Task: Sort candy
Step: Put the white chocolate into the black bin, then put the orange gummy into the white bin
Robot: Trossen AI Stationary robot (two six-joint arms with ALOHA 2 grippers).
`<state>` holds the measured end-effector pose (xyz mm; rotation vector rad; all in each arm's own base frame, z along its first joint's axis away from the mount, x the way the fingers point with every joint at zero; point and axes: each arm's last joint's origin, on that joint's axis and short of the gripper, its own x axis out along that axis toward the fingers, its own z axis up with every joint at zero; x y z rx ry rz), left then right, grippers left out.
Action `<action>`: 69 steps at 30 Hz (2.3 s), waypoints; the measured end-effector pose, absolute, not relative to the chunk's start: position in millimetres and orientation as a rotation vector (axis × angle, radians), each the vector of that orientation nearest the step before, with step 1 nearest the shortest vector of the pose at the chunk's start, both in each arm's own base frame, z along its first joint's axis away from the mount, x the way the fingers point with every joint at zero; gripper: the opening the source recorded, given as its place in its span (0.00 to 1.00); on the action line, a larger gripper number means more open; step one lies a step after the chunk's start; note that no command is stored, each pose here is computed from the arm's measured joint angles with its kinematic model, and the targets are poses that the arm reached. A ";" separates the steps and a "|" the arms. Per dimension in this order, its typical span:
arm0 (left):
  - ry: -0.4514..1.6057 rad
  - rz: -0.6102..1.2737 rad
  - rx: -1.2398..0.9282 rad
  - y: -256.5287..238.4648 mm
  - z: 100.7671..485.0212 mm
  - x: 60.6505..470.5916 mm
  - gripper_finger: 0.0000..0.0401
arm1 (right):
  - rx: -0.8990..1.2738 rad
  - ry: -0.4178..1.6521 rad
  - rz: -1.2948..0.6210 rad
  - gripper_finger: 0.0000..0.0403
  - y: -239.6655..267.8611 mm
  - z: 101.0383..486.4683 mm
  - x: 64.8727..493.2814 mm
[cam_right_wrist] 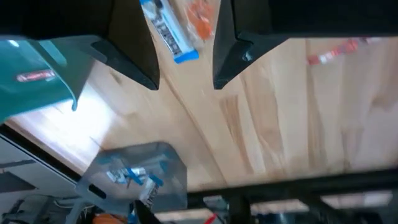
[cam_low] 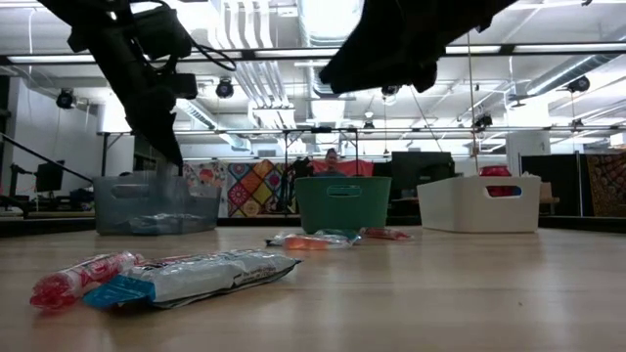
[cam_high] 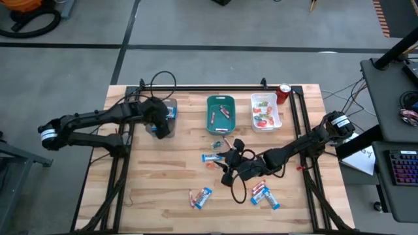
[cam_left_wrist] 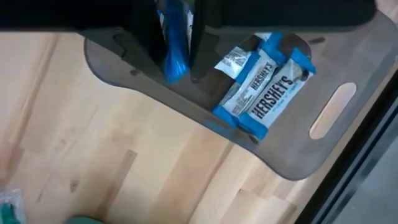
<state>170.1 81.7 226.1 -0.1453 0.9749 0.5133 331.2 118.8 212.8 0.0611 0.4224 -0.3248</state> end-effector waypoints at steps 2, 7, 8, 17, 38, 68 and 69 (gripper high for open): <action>0.975 0.510 -0.138 81.8 226.2 170.2 0.16 | 0.043 0.447 -0.324 0.37 118.4 210.7 330.0; 0.978 0.543 -0.118 82.7 226.4 169.8 0.24 | 0.037 0.452 -0.326 0.41 117.5 210.1 330.0; 0.976 0.547 -0.116 82.8 226.6 169.8 0.26 | 0.039 0.452 -0.327 0.41 117.5 210.2 330.0; 0.881 0.608 -0.230 78.3 235.2 165.8 0.31 | 0.066 0.527 -0.220 0.44 109.8 205.9 332.8; 0.367 0.321 -0.141 -36.5 259.0 192.2 0.28 | -0.148 0.739 -0.161 0.44 115.9 125.7 349.1; 0.370 0.325 -0.114 -71.5 232.1 222.1 0.28 | -0.019 0.796 -0.198 0.11 98.0 92.6 360.1; 0.369 0.329 -0.117 -71.4 232.1 222.2 0.28 | -0.020 0.796 -0.198 0.09 98.0 92.7 360.1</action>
